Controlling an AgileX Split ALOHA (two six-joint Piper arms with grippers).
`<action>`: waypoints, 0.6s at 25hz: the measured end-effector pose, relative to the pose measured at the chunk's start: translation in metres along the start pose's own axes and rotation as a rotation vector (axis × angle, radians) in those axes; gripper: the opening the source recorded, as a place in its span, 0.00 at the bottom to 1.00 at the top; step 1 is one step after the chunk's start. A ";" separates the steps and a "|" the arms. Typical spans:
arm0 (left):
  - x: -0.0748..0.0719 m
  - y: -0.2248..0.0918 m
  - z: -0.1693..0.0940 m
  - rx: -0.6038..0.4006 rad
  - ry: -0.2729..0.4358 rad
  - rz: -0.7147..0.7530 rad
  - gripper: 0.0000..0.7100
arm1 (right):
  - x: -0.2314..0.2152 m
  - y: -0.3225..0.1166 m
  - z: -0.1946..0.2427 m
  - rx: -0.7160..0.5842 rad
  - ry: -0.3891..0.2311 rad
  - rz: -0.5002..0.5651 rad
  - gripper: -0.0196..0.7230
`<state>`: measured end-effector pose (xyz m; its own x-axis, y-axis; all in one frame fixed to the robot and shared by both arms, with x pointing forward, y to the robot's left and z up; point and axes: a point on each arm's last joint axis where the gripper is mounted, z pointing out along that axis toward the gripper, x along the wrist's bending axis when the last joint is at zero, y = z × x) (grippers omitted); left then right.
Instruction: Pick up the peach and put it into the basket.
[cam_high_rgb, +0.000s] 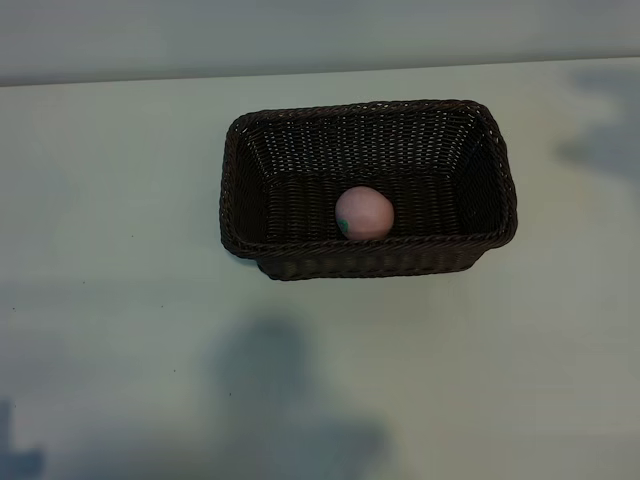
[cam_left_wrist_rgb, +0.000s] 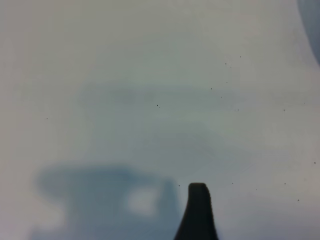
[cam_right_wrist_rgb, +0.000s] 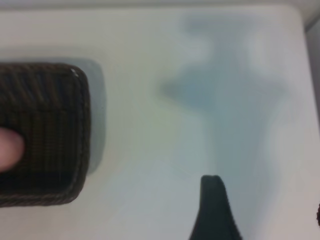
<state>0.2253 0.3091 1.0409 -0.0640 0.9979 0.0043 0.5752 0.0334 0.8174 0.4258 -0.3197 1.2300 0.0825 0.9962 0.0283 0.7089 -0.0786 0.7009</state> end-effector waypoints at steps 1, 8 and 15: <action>0.000 0.000 0.000 0.000 0.000 0.000 0.84 | 0.001 -0.007 -0.017 -0.042 -0.001 -0.002 0.68; 0.000 0.000 0.000 0.000 0.000 0.000 0.84 | 0.008 -0.072 -0.106 -0.287 -0.005 -0.010 0.68; 0.000 0.000 0.000 0.000 0.000 0.000 0.84 | 0.006 -0.126 -0.133 -0.406 -0.065 -0.010 0.68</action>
<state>0.2253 0.3091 1.0409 -0.0640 0.9979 0.0043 0.5752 0.0334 0.8174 0.2435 -0.2988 1.2363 0.1299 0.9914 -0.0158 0.3773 -0.0347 0.9254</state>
